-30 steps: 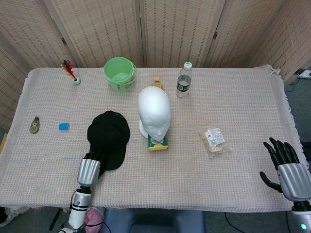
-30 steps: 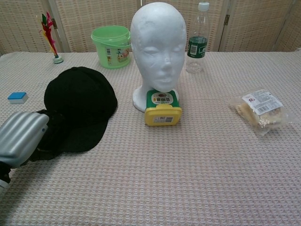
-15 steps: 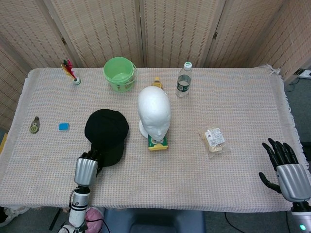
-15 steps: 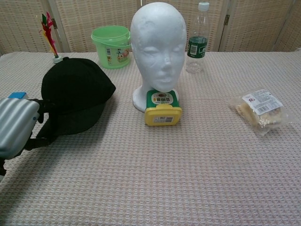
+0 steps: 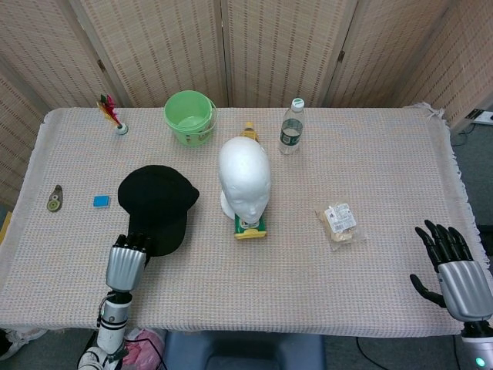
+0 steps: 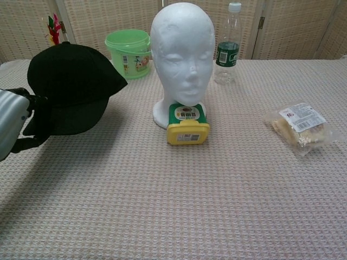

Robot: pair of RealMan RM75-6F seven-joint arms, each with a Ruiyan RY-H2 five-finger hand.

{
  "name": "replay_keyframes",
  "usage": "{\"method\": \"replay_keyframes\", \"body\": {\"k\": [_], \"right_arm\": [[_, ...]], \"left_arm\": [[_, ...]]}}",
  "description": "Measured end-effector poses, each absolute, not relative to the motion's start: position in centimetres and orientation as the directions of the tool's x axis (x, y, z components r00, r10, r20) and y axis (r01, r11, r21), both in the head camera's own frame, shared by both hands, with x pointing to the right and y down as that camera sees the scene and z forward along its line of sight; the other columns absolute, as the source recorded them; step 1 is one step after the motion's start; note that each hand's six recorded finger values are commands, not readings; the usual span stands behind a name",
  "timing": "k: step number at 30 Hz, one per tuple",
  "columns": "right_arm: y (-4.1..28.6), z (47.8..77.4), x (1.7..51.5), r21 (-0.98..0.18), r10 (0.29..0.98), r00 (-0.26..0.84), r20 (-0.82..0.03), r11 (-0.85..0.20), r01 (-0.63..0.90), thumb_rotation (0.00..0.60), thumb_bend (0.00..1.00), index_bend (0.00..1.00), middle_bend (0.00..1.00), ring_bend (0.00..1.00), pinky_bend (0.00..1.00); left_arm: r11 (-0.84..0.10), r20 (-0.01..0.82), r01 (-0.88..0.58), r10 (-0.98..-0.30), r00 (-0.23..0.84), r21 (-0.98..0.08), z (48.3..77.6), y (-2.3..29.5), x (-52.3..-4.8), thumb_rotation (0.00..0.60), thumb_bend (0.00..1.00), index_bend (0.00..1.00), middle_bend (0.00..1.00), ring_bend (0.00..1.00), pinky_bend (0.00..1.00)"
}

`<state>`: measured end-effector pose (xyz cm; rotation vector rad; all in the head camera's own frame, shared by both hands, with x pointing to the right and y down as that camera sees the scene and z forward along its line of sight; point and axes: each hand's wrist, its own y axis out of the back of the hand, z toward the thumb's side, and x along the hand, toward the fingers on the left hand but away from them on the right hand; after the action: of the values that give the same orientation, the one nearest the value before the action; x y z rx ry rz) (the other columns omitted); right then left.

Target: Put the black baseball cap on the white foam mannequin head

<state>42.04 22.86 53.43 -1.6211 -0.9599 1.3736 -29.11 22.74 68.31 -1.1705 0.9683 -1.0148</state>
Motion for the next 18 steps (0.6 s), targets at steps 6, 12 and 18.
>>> {"method": "replay_keyframes", "body": {"k": [6, 12, 18], "right_arm": [[22.9, 53.5, 42.1, -0.913, 0.91, 0.126, -0.395, -0.404, 0.055, 0.6, 0.23, 0.0, 0.0, 0.0, 0.0], [22.9, 53.6, 42.0, -0.913, 0.909, 0.126, -0.398, -0.406, 0.046, 0.6, 0.23, 0.0, 0.0, 0.0, 0.0], [22.9, 53.9, 41.9, -0.911, 0.907, 0.122, -0.404, -0.411, 0.035, 0.6, 0.23, 0.0, 0.0, 0.0, 0.0]], "left_arm": [[0.163, -0.12, 0.138, -0.953, 0.276, -0.977, 66.9, 21.7, -29.9, 0.6, 0.47, 0.71, 0.72, 0.6, 0.74], [0.204, -0.163, 0.133, -0.95, 0.268, -0.97, 65.4, 20.8, -30.8, 0.6, 0.47, 0.71, 0.72, 0.6, 0.74], [0.224, -0.192, 0.112, -0.952, 0.239, -0.968, 63.4, 19.6, -32.0, 0.6, 0.47, 0.7, 0.72, 0.6, 0.74]]}}
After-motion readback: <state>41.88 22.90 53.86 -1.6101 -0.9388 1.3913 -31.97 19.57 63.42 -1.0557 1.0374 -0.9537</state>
